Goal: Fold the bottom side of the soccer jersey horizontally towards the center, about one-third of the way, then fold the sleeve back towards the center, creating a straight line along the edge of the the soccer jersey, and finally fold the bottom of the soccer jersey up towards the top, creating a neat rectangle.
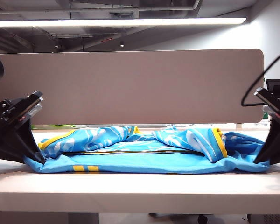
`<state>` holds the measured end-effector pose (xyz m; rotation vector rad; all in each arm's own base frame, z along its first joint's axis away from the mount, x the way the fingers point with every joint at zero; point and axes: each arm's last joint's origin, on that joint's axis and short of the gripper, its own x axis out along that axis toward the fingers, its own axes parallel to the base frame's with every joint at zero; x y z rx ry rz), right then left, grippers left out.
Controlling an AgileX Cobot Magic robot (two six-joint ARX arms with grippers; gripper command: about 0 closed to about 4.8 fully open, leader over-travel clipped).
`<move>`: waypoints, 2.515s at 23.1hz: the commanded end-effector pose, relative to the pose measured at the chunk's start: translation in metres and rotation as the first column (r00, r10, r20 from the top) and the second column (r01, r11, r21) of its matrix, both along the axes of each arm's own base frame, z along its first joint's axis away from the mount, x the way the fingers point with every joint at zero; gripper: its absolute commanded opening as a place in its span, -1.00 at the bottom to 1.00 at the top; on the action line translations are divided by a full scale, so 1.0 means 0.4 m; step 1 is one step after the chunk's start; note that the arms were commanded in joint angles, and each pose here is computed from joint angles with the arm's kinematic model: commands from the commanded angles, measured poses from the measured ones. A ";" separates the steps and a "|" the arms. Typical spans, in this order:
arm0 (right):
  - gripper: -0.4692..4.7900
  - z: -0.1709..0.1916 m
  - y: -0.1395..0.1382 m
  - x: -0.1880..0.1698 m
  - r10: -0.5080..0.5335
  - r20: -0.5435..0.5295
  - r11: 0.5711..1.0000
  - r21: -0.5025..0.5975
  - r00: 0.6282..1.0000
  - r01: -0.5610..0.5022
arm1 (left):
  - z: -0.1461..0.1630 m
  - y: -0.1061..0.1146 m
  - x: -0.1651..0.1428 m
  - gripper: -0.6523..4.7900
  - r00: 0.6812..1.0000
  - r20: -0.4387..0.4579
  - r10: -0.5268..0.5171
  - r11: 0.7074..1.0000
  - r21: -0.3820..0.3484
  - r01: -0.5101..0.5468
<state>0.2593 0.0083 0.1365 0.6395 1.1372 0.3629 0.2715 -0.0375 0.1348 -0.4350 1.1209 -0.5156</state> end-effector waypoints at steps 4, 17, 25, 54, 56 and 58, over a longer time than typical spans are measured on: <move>-0.83 0.048 0.001 -0.027 0.023 0.049 0.999 -0.025 0.999 -0.022 | 0.013 0.017 -0.042 -0.78 0.996 -0.081 -0.020 0.999 0.035 0.023; -0.83 0.257 0.011 -0.317 0.068 0.234 0.995 -0.087 0.970 -0.049 | 0.203 0.033 -0.350 -0.78 0.993 0.103 0.049 0.999 -0.011 -0.048; -0.83 0.294 0.007 -0.297 -0.035 0.377 0.997 -0.047 0.926 0.057 | 0.262 0.033 -0.320 -0.78 0.934 0.314 0.171 0.983 -0.120 -0.140; 0.04 0.374 -0.030 0.321 -0.010 0.573 0.999 0.031 0.819 -0.010 | 0.374 0.057 0.293 -0.13 0.718 0.681 0.144 0.982 -0.185 -0.022; -0.30 0.420 -0.025 0.277 0.039 0.592 0.999 -0.018 0.805 -0.035 | 0.433 0.056 0.245 -0.83 0.681 0.729 0.071 0.993 -0.119 0.025; -0.80 0.467 -0.021 0.216 0.087 0.623 0.996 -0.077 0.777 -0.049 | 0.487 0.056 0.180 -0.78 0.640 0.768 0.009 0.998 -0.045 0.040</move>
